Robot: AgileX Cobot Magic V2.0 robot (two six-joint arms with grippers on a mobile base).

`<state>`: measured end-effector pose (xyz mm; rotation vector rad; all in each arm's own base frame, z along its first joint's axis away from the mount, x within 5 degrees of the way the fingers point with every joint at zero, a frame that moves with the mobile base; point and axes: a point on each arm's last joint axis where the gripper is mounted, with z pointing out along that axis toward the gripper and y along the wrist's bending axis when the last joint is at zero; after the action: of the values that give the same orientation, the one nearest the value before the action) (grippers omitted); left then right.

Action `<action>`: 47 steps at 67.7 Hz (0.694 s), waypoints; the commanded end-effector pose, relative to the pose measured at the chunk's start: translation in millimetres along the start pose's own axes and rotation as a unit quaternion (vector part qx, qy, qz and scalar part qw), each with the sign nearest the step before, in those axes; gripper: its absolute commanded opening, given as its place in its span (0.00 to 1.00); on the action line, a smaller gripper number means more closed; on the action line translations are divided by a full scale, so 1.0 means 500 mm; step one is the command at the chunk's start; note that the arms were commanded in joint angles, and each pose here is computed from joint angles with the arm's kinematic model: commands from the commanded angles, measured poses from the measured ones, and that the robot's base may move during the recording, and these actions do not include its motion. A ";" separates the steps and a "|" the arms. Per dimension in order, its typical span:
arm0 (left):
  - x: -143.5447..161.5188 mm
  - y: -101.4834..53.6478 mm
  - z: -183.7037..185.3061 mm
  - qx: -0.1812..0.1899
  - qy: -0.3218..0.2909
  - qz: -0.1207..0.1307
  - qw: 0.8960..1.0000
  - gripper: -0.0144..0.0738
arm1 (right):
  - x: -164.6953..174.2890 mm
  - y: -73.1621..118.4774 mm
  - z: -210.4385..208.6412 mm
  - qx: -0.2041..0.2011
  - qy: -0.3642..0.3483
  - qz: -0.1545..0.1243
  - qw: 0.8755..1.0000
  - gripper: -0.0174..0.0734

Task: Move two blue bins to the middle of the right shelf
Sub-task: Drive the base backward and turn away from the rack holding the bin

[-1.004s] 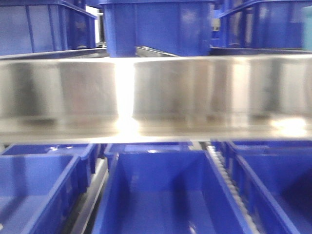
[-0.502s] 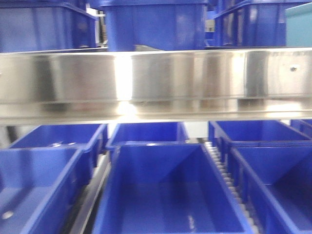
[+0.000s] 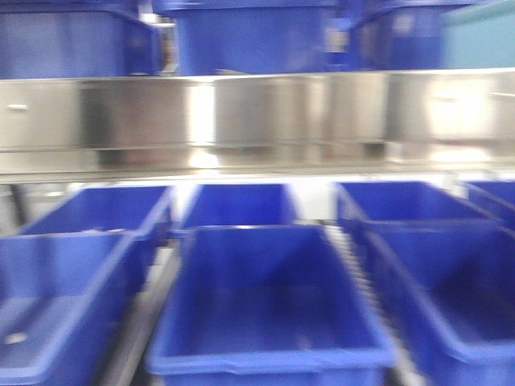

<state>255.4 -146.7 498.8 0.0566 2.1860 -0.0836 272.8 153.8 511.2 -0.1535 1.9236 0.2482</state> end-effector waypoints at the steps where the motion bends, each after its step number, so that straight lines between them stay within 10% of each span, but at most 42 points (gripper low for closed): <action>1: -0.005 -0.012 -0.008 0.031 -0.012 0.001 0.999 0.04 | -0.022 0.014 -0.013 -0.037 -0.049 0.010 0.998 0.01; 47: -0.005 -0.012 -0.008 0.031 -0.012 0.001 0.999 0.04 | -0.022 0.014 -0.013 -0.037 -0.049 0.010 0.998 0.01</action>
<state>255.3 -146.8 498.6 0.0564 2.1884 -0.0844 272.8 153.8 511.2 -0.1535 1.9236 0.2482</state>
